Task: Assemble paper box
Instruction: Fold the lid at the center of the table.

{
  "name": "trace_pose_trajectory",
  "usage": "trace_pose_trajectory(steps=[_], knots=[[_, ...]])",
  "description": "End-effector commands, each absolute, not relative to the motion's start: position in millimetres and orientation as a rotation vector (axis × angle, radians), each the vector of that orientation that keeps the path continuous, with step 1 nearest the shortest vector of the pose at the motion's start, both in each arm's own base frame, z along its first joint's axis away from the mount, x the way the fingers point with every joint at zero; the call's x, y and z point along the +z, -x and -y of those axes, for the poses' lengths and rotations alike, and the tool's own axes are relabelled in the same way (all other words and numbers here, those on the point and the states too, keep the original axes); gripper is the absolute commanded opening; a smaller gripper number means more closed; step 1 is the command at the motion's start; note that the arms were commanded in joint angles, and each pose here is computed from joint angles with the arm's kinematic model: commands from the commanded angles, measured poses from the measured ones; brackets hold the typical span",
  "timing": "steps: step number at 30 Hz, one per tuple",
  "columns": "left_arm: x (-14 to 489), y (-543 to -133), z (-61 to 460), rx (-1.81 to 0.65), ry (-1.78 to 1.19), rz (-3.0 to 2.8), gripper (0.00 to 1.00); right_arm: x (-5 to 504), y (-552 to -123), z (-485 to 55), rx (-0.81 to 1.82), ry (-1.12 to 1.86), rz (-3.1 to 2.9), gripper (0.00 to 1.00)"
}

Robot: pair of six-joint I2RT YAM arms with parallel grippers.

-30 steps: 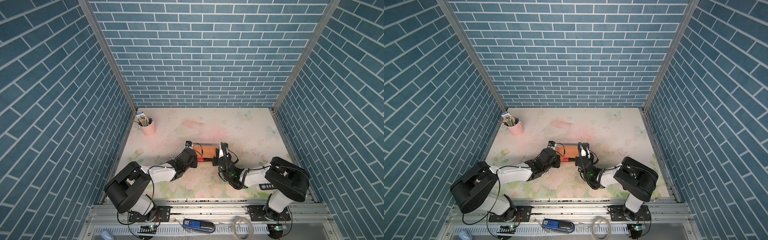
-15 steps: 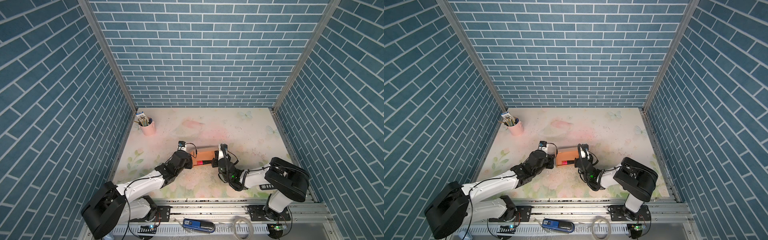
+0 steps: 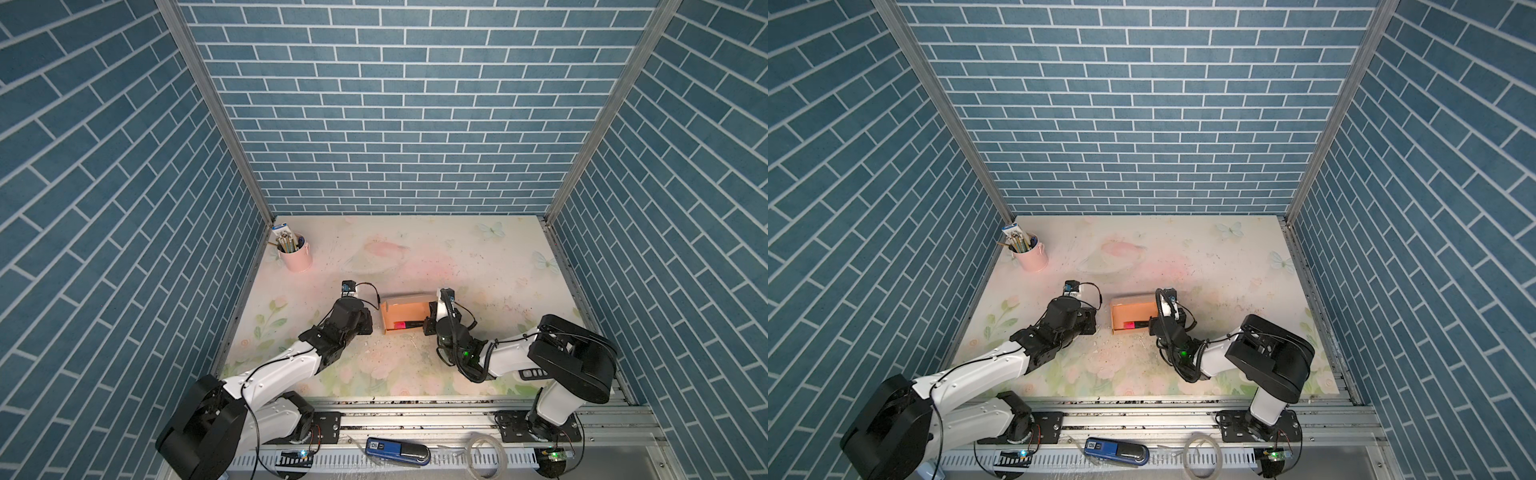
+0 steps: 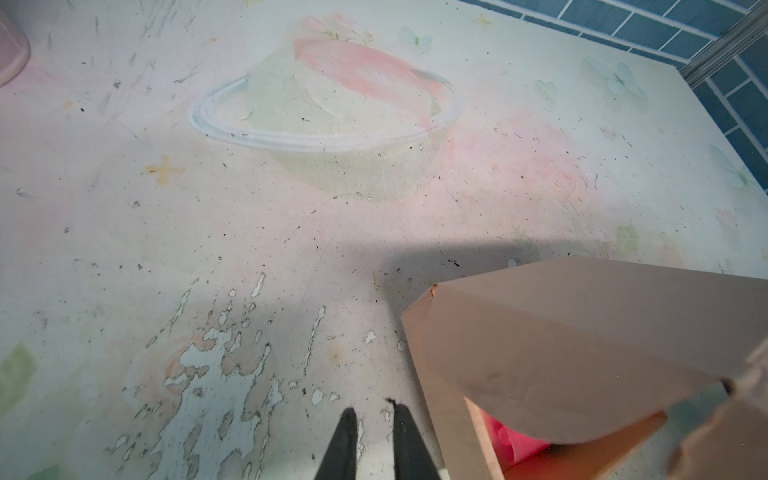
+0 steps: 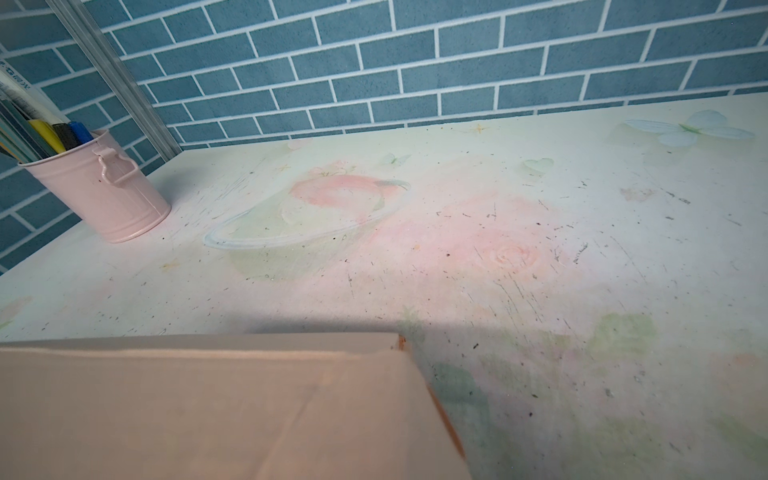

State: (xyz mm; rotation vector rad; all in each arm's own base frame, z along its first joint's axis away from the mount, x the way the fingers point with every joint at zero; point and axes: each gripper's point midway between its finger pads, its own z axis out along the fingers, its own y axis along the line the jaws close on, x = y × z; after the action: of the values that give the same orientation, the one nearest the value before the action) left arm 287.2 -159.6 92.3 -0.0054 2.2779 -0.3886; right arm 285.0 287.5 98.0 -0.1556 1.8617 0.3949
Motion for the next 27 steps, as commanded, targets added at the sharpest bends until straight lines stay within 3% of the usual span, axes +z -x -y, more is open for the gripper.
trace_pose_trajectory(steps=[1, 20, 27], knots=[[98.0, -294.4, 169.9, -0.414, -0.032, -2.290, 0.19, 74.6, -278.8, -282.9, 0.329, 0.222, -1.917, 0.00], [115.7, -302.8, 223.0, -0.501, -0.150, -2.280, 0.19, 78.7, -280.8, -287.0, 0.308, 0.228, -1.918, 0.00], [116.3, -299.1, 215.2, -0.451, -0.124, -2.302, 0.19, 82.5, -281.3, -286.4, 0.296, 0.224, -1.924, 0.00]])
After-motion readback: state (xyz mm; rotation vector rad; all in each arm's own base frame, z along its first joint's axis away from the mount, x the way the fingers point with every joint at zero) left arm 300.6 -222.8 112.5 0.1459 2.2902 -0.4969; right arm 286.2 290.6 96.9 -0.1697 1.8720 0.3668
